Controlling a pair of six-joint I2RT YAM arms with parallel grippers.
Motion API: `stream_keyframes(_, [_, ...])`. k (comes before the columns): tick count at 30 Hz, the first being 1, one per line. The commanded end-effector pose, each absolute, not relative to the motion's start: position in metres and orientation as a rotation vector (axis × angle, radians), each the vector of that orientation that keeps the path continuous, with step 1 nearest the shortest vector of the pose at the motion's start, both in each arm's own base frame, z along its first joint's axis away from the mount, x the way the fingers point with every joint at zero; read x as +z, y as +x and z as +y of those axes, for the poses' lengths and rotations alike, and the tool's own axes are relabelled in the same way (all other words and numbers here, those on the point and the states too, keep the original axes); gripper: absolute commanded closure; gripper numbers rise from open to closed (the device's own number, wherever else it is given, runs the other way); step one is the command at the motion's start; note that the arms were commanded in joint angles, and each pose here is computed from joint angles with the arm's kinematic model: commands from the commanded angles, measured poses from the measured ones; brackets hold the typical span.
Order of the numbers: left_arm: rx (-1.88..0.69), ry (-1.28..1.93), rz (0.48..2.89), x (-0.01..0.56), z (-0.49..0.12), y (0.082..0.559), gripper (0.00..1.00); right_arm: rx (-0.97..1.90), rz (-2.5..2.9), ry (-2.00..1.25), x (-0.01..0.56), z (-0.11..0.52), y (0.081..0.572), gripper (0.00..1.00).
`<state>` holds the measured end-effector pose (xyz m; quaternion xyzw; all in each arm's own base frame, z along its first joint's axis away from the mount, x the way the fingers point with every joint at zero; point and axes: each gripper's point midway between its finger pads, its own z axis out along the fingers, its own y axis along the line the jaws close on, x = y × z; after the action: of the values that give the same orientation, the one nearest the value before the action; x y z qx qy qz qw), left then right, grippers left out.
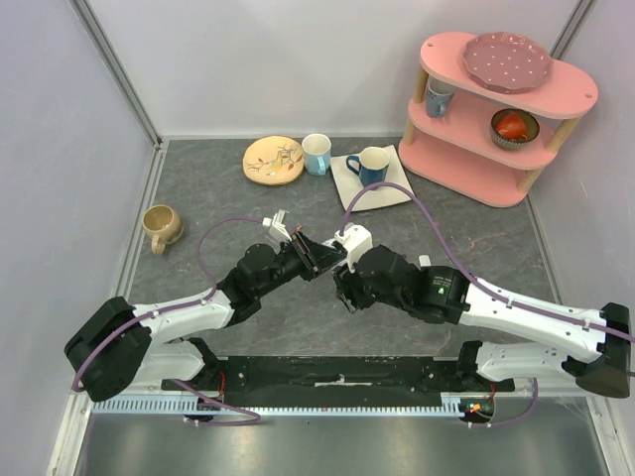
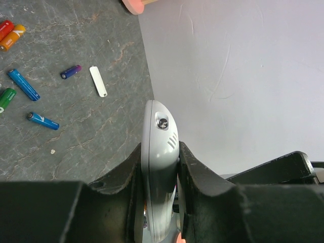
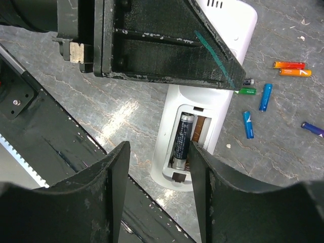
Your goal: Load the batteries into the remote control
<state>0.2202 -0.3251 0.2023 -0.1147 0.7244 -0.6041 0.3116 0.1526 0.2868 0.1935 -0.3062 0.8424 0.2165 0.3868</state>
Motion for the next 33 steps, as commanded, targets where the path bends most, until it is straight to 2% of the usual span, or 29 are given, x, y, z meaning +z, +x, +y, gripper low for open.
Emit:
stream_keyframes(1, [-1.668,-0.322,1.788,0.2374,-0.3235,0.2249,0.98,0.569,2.146,-0.777,0.1926,0.2931,0.1492,0.45])
stream_keyframes(33, [-1.675,-0.333,1.772,0.2420,-0.3208,0.2243,0.98,0.547,2.155,-0.773,0.1907,0.3000,0.1506,0.63])
